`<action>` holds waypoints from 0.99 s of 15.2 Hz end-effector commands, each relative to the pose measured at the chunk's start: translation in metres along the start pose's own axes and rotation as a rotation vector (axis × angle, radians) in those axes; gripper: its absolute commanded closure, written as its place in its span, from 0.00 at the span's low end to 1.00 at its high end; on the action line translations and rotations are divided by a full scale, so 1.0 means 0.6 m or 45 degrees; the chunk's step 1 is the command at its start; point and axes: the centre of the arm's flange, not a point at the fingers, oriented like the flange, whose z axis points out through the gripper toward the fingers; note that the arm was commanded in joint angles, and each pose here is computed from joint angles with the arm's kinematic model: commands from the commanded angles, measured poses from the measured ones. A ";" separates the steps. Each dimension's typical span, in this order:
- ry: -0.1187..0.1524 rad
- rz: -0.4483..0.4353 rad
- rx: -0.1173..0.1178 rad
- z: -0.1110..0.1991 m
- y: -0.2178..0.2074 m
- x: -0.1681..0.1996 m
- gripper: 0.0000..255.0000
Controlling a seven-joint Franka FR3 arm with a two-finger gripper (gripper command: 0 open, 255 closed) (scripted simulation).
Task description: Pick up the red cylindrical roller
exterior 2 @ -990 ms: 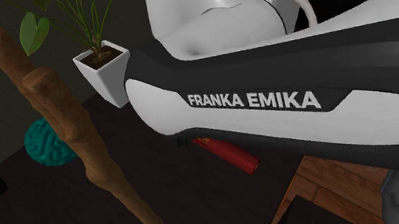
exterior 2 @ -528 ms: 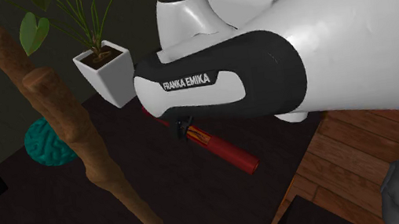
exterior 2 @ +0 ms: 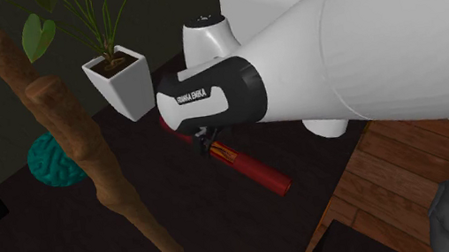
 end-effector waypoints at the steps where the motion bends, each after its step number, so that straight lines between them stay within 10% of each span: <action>1: 0.000 0.000 0.000 0.017 0.000 0.001 0.00; 5: 0.000 0.000 0.000 0.039 0.001 0.001 0.00; 6: 0.000 0.000 0.000 0.038 0.002 0.002 1.00; 15: 0.000 0.000 0.000 0.039 0.001 0.001 1.00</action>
